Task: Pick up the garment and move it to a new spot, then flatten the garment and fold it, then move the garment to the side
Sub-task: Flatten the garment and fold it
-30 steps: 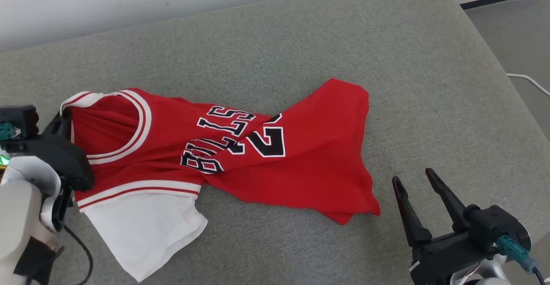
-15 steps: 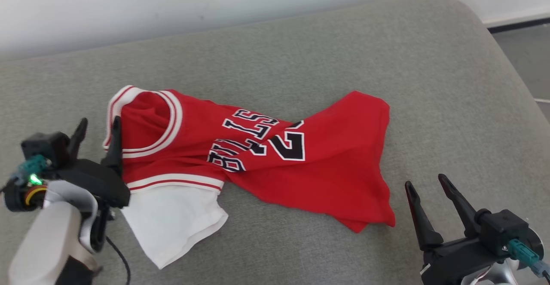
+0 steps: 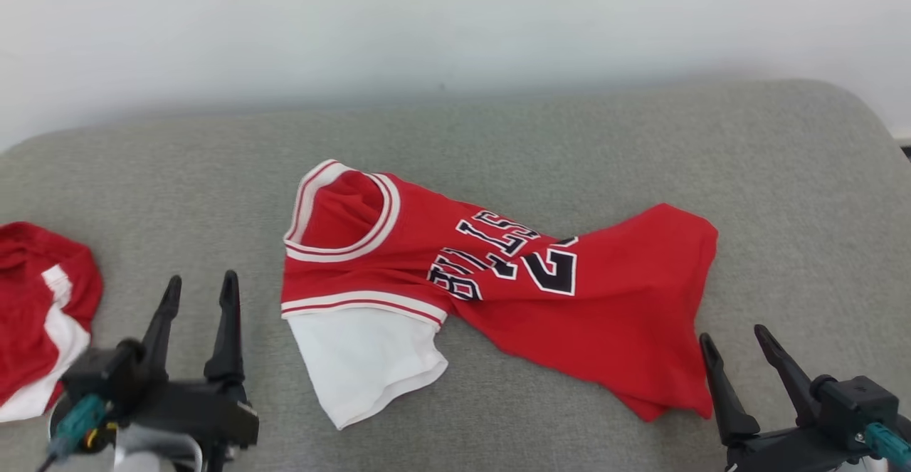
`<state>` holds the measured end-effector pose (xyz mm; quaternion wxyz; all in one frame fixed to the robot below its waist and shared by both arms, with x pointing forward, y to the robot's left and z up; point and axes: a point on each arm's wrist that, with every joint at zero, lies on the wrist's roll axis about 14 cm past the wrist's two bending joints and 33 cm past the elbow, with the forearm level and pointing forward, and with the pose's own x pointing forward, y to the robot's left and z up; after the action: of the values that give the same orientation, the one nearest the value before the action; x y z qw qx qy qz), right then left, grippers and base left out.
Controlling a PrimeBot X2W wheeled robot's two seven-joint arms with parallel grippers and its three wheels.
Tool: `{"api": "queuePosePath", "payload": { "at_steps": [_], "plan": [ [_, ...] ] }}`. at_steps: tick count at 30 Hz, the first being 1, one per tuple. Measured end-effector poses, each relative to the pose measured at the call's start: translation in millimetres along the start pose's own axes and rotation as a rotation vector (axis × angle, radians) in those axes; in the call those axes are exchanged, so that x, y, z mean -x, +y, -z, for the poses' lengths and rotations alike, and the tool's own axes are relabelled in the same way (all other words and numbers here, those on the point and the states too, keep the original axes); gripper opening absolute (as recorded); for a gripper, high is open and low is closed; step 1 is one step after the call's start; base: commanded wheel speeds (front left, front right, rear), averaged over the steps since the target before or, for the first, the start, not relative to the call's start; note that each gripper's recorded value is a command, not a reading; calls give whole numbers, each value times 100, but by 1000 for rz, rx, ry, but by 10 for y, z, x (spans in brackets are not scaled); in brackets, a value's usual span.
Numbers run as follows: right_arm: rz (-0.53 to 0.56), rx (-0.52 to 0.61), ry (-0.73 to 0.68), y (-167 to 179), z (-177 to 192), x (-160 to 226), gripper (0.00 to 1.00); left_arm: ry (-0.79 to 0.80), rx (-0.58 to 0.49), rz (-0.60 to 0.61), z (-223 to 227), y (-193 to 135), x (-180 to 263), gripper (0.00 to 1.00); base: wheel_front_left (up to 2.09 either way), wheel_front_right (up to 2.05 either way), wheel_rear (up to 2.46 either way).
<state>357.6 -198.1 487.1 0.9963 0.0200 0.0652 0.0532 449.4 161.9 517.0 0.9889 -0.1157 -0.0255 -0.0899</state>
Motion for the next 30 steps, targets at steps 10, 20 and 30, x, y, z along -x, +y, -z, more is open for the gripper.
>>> {"api": "queuePosePath", "payload": {
  "at_steps": [10,20,30],
  "plan": [
    [-25,28,-32,22,-174,-13,100,-186,6,-113,-486,70,874,100,0,0,0],
    [76,-29,145,-335,98,-17,100,-51,-5,-91,-55,-70,1286,100,0,0,0],
    [100,-82,291,-477,102,-407,100,-24,-3,-92,24,-65,1213,100,0,0,0]
  ]
}}
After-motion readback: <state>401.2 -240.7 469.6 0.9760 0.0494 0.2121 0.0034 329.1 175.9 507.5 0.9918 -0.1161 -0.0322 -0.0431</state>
